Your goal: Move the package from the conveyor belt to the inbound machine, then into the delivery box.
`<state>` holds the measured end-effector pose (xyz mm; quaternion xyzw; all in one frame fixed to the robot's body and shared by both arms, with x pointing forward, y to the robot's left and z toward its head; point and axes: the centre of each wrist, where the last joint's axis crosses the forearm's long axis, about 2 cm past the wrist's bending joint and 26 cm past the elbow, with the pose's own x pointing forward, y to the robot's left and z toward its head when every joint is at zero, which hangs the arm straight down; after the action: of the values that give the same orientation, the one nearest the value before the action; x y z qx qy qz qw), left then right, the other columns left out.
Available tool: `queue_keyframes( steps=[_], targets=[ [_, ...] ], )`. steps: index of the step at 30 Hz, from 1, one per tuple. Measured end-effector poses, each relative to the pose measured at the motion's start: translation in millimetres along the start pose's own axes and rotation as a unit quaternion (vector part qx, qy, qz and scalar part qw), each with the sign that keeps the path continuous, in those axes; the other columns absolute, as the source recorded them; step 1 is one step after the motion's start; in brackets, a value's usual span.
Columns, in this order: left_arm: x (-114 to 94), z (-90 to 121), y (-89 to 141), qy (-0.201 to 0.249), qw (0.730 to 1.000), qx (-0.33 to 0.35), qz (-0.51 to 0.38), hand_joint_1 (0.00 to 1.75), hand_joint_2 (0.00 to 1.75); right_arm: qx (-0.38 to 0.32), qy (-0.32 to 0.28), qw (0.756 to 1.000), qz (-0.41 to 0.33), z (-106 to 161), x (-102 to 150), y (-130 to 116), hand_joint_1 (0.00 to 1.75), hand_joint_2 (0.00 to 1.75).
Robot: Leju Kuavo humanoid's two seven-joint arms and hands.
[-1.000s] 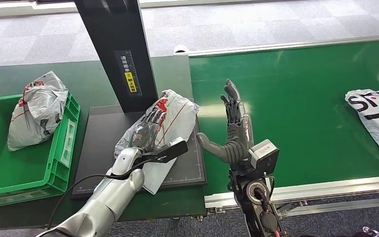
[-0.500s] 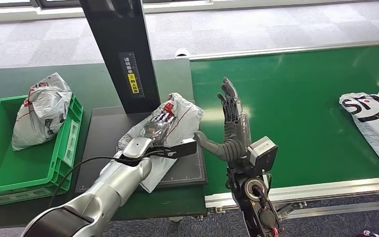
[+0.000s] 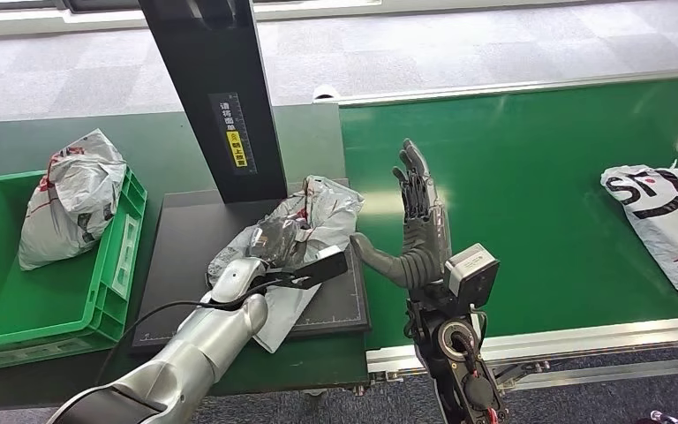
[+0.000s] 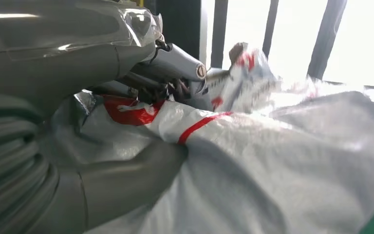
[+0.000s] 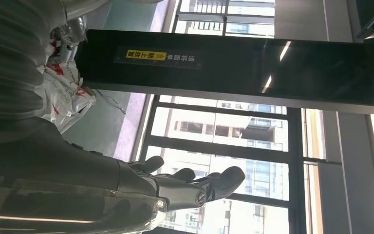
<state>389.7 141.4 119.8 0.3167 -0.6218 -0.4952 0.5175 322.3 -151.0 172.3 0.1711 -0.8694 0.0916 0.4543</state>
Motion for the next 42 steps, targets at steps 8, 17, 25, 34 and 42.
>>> queue_keyframes(
  steps=[8,17,25,34,42],
  targets=[
    [3.1,9.0,33.8,-0.043,0.972,0.199,0.115,1.75,1.75,-0.029,0.007,0.999,0.018,11.2,-0.3,-3.8,0.0,1.75],
    [-7.1,51.8,109.4,-0.059,0.881,0.45,0.134,1.75,1.75,-0.06,0.012,0.997,0.036,31.9,-1.5,-9.2,0.0,1.75],
    [-97.6,45.6,159.0,0.061,0.862,0.499,0.063,1.75,1.75,-0.059,0.008,0.998,0.034,32.5,0.3,-10.1,0.0,1.75],
    [-223.2,32.5,194.7,0.323,0.863,0.358,-0.149,1.75,1.75,-0.051,0.011,0.998,0.02,29.7,3.5,-6.3,0.0,1.75],
    [-269.1,49.7,190.5,0.428,0.848,0.263,-0.168,1.75,1.75,-0.045,0.012,0.999,0.019,29.1,3.6,-4.6,0.0,1.75]
  ],
)
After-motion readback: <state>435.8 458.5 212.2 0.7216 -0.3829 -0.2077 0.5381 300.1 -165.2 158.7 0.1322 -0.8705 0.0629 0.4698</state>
